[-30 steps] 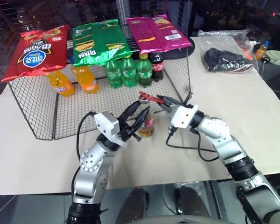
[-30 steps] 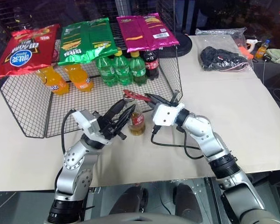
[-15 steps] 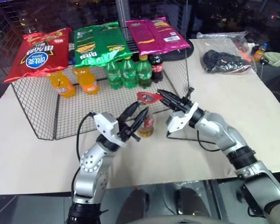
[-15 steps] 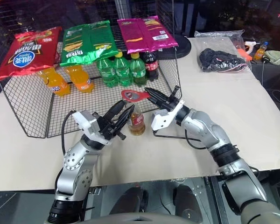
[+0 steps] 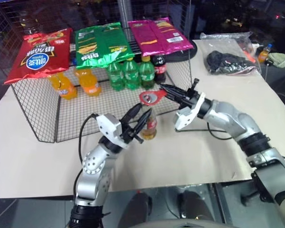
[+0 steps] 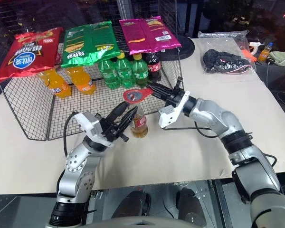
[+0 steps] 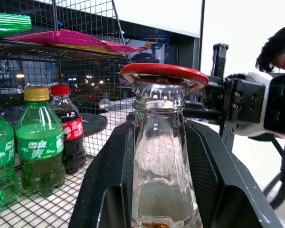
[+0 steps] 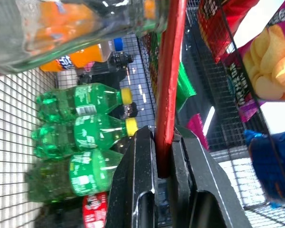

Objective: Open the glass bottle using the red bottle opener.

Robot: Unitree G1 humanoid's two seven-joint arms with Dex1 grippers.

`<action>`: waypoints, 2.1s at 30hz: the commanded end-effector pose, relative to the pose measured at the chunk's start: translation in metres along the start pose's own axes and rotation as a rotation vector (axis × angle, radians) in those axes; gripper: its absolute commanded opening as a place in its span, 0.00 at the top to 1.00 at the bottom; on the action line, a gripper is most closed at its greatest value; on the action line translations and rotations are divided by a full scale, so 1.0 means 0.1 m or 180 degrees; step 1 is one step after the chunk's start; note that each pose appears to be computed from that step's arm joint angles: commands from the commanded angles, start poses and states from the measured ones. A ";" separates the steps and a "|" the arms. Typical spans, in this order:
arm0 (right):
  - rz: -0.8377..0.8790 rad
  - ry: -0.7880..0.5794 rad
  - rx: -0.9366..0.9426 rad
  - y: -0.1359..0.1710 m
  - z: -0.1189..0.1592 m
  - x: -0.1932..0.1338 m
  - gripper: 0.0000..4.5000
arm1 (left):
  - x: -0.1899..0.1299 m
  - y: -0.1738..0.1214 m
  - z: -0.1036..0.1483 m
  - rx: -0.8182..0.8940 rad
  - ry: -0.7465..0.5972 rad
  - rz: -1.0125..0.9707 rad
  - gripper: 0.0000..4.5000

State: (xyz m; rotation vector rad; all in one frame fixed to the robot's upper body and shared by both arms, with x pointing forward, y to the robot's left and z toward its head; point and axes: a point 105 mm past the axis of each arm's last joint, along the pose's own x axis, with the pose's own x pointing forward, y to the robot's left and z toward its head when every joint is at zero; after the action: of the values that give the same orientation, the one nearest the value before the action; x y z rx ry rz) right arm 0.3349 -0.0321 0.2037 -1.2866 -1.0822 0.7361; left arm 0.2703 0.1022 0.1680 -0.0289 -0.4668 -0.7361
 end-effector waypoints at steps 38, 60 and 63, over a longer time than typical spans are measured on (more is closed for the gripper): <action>-0.1024 0.0297 0.0769 -0.27 -0.08 -0.11 1.00 | -0.01 -0.08 -0.08 -0.0152 0.0100 -0.0044 0.53; -0.1086 0.0445 0.0970 -0.23 -0.16 -0.17 1.00 | -0.04 -0.10 -0.07 -0.0156 0.0119 -0.0109 0.37; -0.1119 0.0505 0.1025 -0.24 -0.20 -0.19 1.00 | -0.07 -0.11 -0.07 -0.0152 0.0159 -0.0135 0.37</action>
State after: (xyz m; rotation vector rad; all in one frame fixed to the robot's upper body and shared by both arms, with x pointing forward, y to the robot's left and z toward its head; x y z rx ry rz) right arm 0.3427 -0.0531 0.2099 -0.8797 -0.9562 0.5561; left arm 0.2675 0.0984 0.1514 -0.0530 -0.3821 -0.7661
